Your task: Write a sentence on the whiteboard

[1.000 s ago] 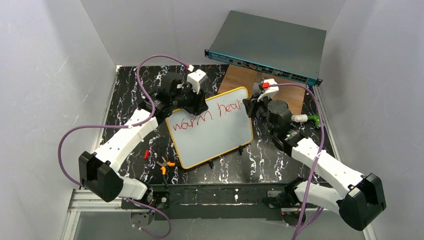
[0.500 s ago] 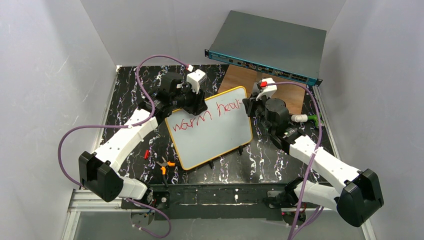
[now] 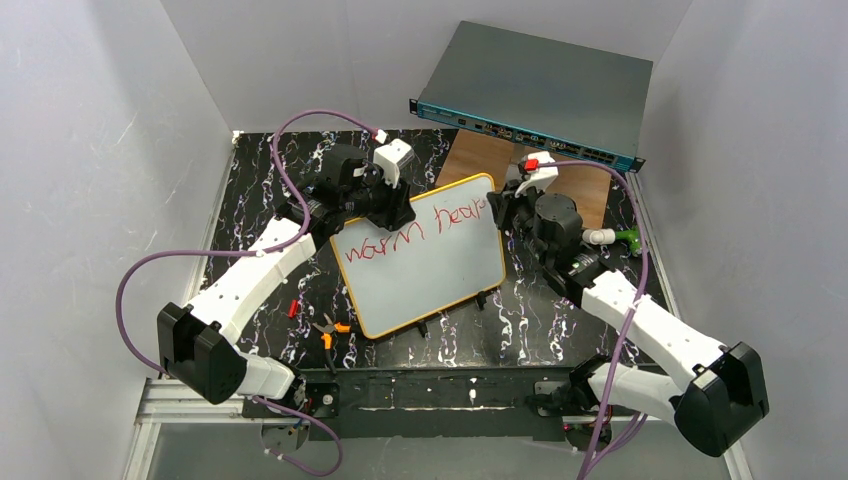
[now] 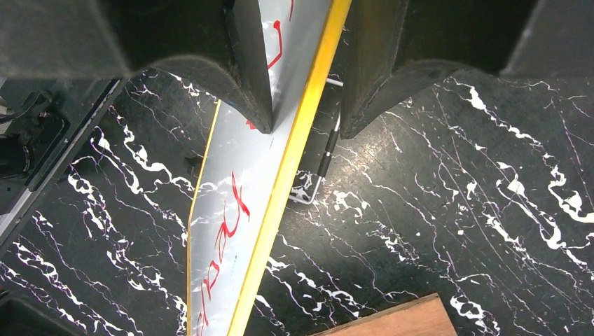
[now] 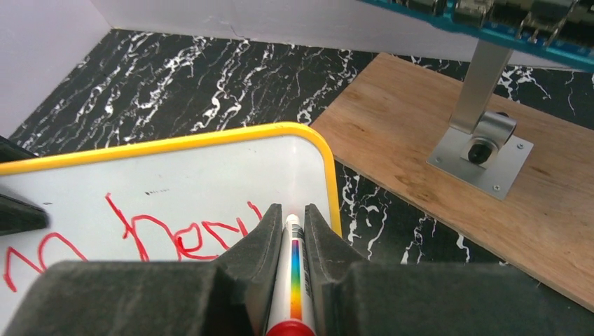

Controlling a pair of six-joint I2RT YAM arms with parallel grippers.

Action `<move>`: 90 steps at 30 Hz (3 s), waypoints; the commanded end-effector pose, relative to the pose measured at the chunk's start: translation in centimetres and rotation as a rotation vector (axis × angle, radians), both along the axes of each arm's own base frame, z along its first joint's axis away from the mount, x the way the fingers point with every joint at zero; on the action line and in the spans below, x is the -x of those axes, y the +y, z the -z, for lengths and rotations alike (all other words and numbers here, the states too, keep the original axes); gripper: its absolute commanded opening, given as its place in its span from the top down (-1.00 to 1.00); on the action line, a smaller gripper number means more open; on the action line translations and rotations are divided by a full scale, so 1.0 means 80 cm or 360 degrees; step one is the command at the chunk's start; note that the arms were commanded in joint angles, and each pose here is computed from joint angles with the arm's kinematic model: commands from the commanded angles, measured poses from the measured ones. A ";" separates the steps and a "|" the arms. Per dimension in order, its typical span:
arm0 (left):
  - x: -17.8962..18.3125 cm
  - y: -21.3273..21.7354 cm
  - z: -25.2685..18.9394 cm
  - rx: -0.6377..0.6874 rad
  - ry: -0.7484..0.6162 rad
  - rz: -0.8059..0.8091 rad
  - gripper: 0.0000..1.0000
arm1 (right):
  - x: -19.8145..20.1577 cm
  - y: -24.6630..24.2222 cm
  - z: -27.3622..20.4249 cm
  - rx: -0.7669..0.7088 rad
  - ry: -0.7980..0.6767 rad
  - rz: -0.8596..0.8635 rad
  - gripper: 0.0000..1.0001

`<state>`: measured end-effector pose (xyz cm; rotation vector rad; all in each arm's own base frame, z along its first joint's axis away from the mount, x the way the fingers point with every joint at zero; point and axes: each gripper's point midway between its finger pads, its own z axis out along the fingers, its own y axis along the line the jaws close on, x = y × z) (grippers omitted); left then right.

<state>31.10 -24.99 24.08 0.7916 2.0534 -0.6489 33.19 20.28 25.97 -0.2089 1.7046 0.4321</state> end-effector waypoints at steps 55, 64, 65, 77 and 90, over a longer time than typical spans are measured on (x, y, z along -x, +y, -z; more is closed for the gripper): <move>0.002 -0.003 -0.051 0.0098 -0.0167 0.0032 1.00 | 0.014 -0.018 0.018 0.0007 0.0028 0.0046 0.97; 0.003 -0.003 -0.052 0.0107 -0.0167 0.0035 1.00 | 0.007 -0.013 -0.018 0.0045 -0.0081 0.0009 0.97; 0.003 -0.004 -0.053 0.0110 -0.0168 0.0036 1.00 | 0.008 -0.013 -0.025 0.0033 -0.0097 0.0005 0.97; 0.003 -0.003 -0.053 0.0112 -0.0170 0.0027 1.00 | -0.007 -0.018 -0.068 -0.0037 -0.0189 0.0103 0.97; 0.004 -0.001 -0.052 0.0103 -0.0175 0.0026 1.00 | -0.016 -0.021 -0.049 0.0007 -0.0149 0.0142 0.97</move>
